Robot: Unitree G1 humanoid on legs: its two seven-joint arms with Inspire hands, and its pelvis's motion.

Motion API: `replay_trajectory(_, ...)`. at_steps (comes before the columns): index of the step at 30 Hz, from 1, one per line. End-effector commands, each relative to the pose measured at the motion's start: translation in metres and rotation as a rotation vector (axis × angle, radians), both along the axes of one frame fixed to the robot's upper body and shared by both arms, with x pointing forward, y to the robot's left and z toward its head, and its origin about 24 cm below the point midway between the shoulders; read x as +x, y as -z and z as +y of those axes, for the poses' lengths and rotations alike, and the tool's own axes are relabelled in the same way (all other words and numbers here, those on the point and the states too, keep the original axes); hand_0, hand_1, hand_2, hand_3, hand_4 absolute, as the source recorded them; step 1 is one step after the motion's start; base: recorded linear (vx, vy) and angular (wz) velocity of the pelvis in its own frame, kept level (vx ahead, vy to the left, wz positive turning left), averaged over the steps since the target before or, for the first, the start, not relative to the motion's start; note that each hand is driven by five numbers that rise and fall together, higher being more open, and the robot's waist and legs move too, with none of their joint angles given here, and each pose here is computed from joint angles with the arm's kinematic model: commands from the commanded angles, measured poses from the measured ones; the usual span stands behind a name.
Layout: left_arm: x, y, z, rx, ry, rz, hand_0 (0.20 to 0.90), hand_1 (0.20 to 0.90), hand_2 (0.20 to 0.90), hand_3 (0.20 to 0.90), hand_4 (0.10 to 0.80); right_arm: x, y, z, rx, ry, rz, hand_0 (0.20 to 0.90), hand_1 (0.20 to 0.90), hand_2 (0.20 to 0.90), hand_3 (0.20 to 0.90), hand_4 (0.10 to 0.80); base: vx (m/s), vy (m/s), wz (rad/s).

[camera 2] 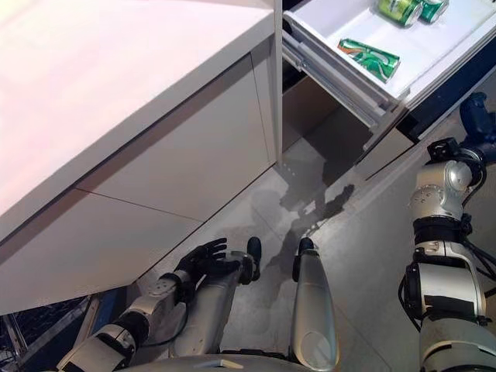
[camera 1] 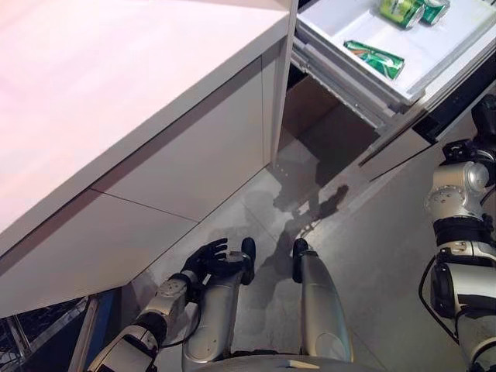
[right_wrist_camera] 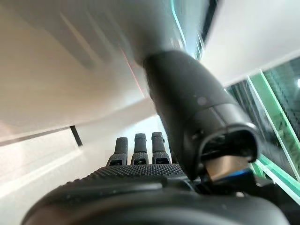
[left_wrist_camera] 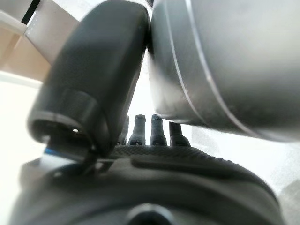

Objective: Put drinks into fridge and close the fridge

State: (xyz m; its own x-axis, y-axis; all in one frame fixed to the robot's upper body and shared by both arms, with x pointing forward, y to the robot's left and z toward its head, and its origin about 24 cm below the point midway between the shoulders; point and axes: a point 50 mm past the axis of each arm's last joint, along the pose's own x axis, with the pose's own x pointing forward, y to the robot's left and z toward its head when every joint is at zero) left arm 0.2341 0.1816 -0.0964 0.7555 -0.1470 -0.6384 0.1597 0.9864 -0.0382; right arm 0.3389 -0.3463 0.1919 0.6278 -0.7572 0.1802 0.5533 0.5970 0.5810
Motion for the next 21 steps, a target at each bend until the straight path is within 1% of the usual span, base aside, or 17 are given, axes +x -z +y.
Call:
replay_trajectory(1,-0.041,0.021,0.014,0.031,-0.03,0.1,0.9,0.9,0.9,0.9,0.8,-0.007,-0.097,0.035,-0.605,-0.114,-0.18,0.9,0.9,0.9,0.9,0.8,0.007,0.028,-0.09)
replay_trajectory(2,-0.041,0.022,0.013,0.03,-0.03,0.099,0.9,0.9,0.9,0.9,0.8,-0.007,-0.098,0.036,-0.617,-0.118,-0.181,0.9,0.9,0.9,0.9,0.8,0.01,0.035,-0.15)
replay_trajectory(3,-0.043,0.022,0.014,0.027,-0.028,0.098,0.9,0.9,0.9,0.9,0.8,-0.008,-0.108,0.05,-0.725,-0.153,-0.198,0.9,0.9,0.9,0.9,0.8,0.016,0.033,-0.16)
replay_trajectory(6,-0.046,0.023,0.014,0.025,-0.023,0.101,0.9,0.9,0.9,0.9,0.8,-0.008,-0.117,0.073,-0.817,-0.296,-0.241,0.9,0.9,0.9,0.9,0.8,0.042,0.028,-0.08)
replay_trajectory(9,-0.048,0.024,0.016,0.031,-0.015,0.108,0.9,0.9,0.9,0.9,0.8,0.0,-0.118,0.092,-0.914,-0.438,-0.192,0.9,0.9,0.9,0.9,0.8,0.064,0.003,-0.05)
replay_trajectory(11,-0.052,0.025,0.019,0.041,-0.007,0.117,0.9,0.9,0.9,0.9,0.8,0.007,-0.12,0.104,-0.934,-0.545,-0.166,0.9,0.9,0.9,0.9,0.8,0.06,-0.003,0.03)
replay_trajectory(15,-0.055,0.027,0.022,0.062,0.012,0.133,0.9,0.9,0.9,0.9,0.8,0.019,-0.119,0.117,-0.945,-0.652,-0.122,0.9,0.9,0.9,0.9,0.8,0.072,0.005,0.02)
replay_trajectory(18,-0.058,0.028,0.024,0.067,0.016,0.14,0.9,0.9,0.9,0.9,0.8,0.028,-0.121,0.121,-0.924,-0.689,-0.091,0.9,0.9,0.9,0.9,0.8,0.093,0.023,-0.02)
replay_trajectory(21,-0.058,0.027,0.028,0.074,0.015,0.143,0.9,0.9,0.9,0.9,0.8,0.037,-0.125,0.126,-0.909,-0.677,-0.068,0.9,0.9,0.9,0.9,0.8,0.048,0.023,0.1)
